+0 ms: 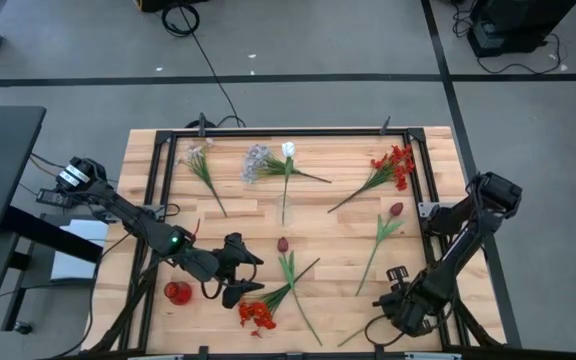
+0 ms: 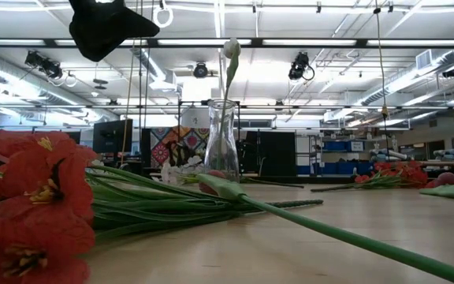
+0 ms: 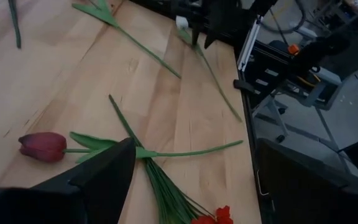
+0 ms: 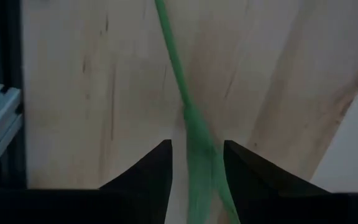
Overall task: Sort flowers into vase by color
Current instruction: Put the white flower into the transparent vase
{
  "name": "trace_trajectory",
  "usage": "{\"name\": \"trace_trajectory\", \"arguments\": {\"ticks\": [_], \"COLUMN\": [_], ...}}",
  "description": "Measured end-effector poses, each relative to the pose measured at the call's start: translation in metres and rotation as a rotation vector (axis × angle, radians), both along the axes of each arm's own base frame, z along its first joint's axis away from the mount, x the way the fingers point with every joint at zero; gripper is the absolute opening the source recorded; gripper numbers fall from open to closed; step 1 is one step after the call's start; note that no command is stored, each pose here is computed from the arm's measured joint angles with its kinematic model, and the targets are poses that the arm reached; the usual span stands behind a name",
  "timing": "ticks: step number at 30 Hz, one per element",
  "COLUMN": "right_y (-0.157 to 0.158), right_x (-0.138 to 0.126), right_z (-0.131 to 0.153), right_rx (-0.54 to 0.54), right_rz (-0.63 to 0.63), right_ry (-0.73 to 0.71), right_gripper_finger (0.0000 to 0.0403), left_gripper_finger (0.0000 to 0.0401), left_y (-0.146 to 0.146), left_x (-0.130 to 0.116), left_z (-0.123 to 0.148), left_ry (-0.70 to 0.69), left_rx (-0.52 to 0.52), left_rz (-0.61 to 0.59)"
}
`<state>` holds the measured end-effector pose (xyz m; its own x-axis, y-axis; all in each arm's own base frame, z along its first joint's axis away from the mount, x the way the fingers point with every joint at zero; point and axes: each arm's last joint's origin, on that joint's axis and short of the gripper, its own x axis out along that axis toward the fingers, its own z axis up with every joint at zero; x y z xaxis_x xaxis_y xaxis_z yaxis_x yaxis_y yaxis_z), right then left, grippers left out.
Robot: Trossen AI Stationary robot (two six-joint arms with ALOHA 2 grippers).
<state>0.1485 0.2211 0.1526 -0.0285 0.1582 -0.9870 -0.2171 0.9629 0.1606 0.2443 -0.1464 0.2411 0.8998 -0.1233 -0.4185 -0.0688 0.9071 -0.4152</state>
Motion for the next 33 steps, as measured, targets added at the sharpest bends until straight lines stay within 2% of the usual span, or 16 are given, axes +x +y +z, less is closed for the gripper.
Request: {"name": "trace_trajectory", "arguments": {"ticks": [4, 7, 11, 13, 15, 20, 22, 25, 29, 33], "right_y": [0.004, 0.006, 0.002, -0.001, -0.007, -0.023, -0.027, -0.031, -0.039, -0.052], "right_x": [0.002, 0.006, 0.015, 0.024, 0.033, 0.061, 0.076, 0.099, 0.129, 0.147], "right_z": [-0.015, -0.018, -0.013, -0.005, 0.005, 0.025, 0.035, 0.051, 0.074, 0.091], "right_rx": [-0.02, -0.023, -0.009, 0.037, 0.097, 0.3, 0.435, 0.672, 0.989, 1.198], "right_rz": [0.015, -0.02, -0.208, -0.332, -0.441, -0.794, -0.898, -1.008, -1.084, -1.201], "right_ry": [0.049, 0.081, 0.117, 0.125, 0.136, 0.176, 0.177, 0.133, 0.042, -0.035], "right_gripper_finger": [0.0151, 0.0137, 0.0077, 0.0037, 0.0015, 0.0032, 0.0032, 0.0023, 0.0021, 0.0028], "left_gripper_finger": [0.0336, 0.0336, 0.0336, 0.0336, 0.0336, 0.0336, 0.0336, 0.0336, 0.0336, 0.0335], "left_y": [0.0, -0.001, -0.002, -0.002, -0.001, -0.003, -0.006, -0.012, -0.017, -0.018], "left_x": [0.0, -0.001, -0.002, -0.002, -0.002, -0.002, -0.002, -0.003, -0.002, -0.001], "left_z": [0.0, 0.0, -0.001, -0.002, -0.002, 0.0, 0.002, 0.01, 0.02, 0.027], "left_ry": [0.0, 0.004, 0.01, 0.014, 0.016, -0.017, -0.055, -0.147, -0.269, -0.343], "left_rx": [0.0, -0.014, 0.011, 0.018, 0.026, 0.129, 0.192, 0.271, 0.368, 0.462], "left_rz": [0.0, 0.004, -0.012, -0.013, -0.013, -0.072, -0.116, -0.179, -0.225, -0.249]}}
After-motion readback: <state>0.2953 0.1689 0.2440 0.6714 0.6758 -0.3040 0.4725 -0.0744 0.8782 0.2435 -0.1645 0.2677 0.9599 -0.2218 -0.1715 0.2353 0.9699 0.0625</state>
